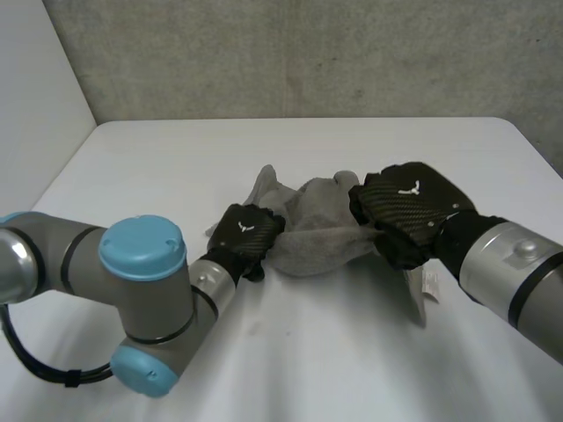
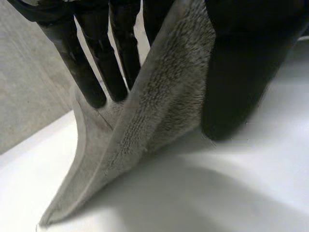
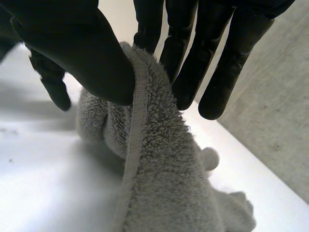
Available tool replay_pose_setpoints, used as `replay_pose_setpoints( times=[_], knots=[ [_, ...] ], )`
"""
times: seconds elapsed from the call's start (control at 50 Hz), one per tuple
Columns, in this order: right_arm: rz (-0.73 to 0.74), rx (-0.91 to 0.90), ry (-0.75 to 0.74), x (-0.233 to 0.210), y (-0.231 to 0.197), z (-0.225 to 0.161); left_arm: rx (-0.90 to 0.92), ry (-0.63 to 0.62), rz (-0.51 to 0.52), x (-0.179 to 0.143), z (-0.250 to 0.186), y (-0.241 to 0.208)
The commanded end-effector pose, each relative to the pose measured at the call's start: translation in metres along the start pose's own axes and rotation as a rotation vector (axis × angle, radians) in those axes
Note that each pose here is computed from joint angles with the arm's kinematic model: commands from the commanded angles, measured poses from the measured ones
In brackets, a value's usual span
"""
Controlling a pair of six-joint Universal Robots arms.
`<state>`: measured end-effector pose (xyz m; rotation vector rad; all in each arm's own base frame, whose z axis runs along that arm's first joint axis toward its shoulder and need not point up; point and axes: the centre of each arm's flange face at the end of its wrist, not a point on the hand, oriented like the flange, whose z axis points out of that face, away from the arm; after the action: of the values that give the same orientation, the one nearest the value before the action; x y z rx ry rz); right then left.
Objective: Fold the towel.
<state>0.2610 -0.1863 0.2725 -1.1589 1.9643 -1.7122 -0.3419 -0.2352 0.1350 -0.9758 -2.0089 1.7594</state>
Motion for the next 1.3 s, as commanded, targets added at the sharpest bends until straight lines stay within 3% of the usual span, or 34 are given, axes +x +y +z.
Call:
replay_pose_setpoints(
  times=[0.02,0.18,0.26,0.4,0.54,0.66,0.76,0.84,0.88,0.9,0.92,0.94,0.96,0.98,1.0,1.02,1.06,1.1,1.16,1.26,1.3],
  knots=[
    [0.008,0.039,0.04,0.01,-0.009,-0.01,0.035,-0.003,-0.059,0.002,0.012,0.003],
    [-0.012,0.005,0.051,0.018,0.0,-0.003,0.019,-0.125,-0.055,-0.014,0.006,-0.001],
    [-0.043,-0.14,-0.011,0.014,0.038,0.022,0.054,-0.231,-0.039,-0.037,-0.021,-0.035],
    [-0.041,-0.295,-0.107,0.003,0.072,0.038,0.003,-0.229,0.046,-0.039,-0.059,-0.049],
    [0.01,-0.418,-0.177,-0.003,0.1,0.052,-0.233,-0.169,0.149,-0.031,-0.082,-0.022],
    [-0.06,-0.479,-0.217,0.003,0.1,0.062,-0.329,-0.146,0.166,-0.033,-0.057,-0.005],
    [-0.142,-0.402,-0.165,0.019,0.079,0.079,-0.281,-0.183,0.179,-0.047,-0.016,-0.01],
    [-0.246,-0.246,-0.014,0.047,0.042,0.107,-0.178,-0.225,0.212,-0.061,0.014,-0.033],
    [-0.29,-0.146,0.073,0.063,0.021,0.118,0.03,-0.299,0.233,-0.078,0.04,-0.087],
    [-0.331,-0.028,0.168,0.078,-0.003,0.127,0.031,-0.299,0.233,-0.078,0.04,-0.087],
    [-0.332,-0.026,0.169,0.079,-0.003,0.127,0.167,-0.353,0.225,-0.09,0.048,-0.122],
    [-0.374,0.108,0.277,0.094,-0.029,0.133,0.305,-0.406,0.221,-0.102,0.05,-0.157],
    [-0.405,0.238,0.382,0.107,-0.054,0.134,0.307,-0.407,0.221,-0.102,0.05,-0.157],
    [-0.405,0.24,0.383,0.107,-0.054,0.134,0.445,-0.467,0.22,-0.115,0.048,-0.191],
    [-0.435,0.385,0.497,0.119,-0.08,0.13,0.447,-0.468,0.22,-0.115,0.048,-0.191],
    [-0.466,0.522,0.595,0.128,-0.104,0.12,0.572,-0.524,0.214,-0.129,0.043,-0.217],
    [-0.486,0.626,0.673,0.135,-0.12,0.11,0.683,-0.565,0.207,-0.138,0.04,-0.236],
    [-0.5,0.696,0.703,0.134,-0.128,0.103,0.864,-0.629,0.191,-0.151,0.026,-0.266],
    [-0.511,0.689,0.643,0.123,-0.119,0.103,0.883,-0.64,0.188,-0.154,0.024,-0.266],
    [-0.495,0.535,0.468,0.106,-0.087,0.109,0.687,-0.596,0.187,-0.153,0.037,-0.216],
    [-0.473,0.46,0.404,0.101,-0.073,0.111,0.517,-0.569,0.188,-0.155,0.044,-0.166]
  ],
)
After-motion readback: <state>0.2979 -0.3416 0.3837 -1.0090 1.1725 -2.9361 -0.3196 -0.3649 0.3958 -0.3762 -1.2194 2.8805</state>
